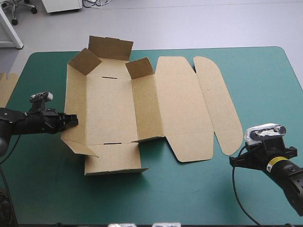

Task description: Fold the box

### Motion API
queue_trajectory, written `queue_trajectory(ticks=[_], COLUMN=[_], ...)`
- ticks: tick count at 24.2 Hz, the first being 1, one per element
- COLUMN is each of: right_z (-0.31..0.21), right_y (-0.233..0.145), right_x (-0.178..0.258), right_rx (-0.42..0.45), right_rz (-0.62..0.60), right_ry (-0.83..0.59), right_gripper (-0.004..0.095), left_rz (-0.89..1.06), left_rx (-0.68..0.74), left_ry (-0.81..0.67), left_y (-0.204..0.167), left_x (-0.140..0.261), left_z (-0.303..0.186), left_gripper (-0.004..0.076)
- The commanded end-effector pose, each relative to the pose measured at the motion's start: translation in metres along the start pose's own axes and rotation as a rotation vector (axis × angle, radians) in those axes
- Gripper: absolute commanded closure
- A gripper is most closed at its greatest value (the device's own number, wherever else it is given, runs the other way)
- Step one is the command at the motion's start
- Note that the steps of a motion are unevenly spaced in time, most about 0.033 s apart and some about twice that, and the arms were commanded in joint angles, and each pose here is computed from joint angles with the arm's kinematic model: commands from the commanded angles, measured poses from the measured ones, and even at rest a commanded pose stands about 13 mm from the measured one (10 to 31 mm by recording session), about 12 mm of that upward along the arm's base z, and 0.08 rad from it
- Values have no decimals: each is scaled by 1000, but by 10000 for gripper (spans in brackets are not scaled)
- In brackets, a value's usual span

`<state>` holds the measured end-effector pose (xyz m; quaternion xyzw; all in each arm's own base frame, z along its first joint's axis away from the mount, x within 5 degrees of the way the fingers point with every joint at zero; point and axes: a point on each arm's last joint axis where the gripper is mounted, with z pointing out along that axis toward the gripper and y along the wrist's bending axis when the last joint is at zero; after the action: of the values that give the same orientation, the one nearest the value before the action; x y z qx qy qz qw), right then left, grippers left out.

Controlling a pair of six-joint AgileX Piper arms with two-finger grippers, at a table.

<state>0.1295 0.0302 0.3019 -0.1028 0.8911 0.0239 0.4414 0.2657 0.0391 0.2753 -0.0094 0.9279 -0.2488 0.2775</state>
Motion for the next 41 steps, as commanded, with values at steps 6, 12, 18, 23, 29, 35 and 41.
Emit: queue_trajectory(ticks=[6, 12, 18, 23, 29, 35, 41], right_z=[4, 12, 14, 14, 10, 6, 5], right_y=[-1, 0, -1, -1, -1, -4, -4], right_x=[-17, -39, -38, -38, -35, -34, -32], right_rx=[18, 23, 32, 32, 36, 58, 63], right_rz=[-18, -22, -22, -16, -13, -22, -22], right_ry=[-46, -40, -2, 6, 17, 19, 39], right_gripper=[927, 927, 927, 927, 927, 927, 927], left_rz=[211, 479, 811, 1153, 1257, 1407, 1561], left_rx=[-137, -176, -303, -529, -645, -545, -424], left_ry=[27, 42, 38, -52, -133, -173, -201], left_y=[-19, -69, -135, -184, -189, -223, -263], left_x=[-41, -52, -56, -56, -68, -51, -14], left_z=[-7, 8, 13, 10, 8, 16, 16], left_gripper=[734, 734, 734, 734, 734, 734, 734])
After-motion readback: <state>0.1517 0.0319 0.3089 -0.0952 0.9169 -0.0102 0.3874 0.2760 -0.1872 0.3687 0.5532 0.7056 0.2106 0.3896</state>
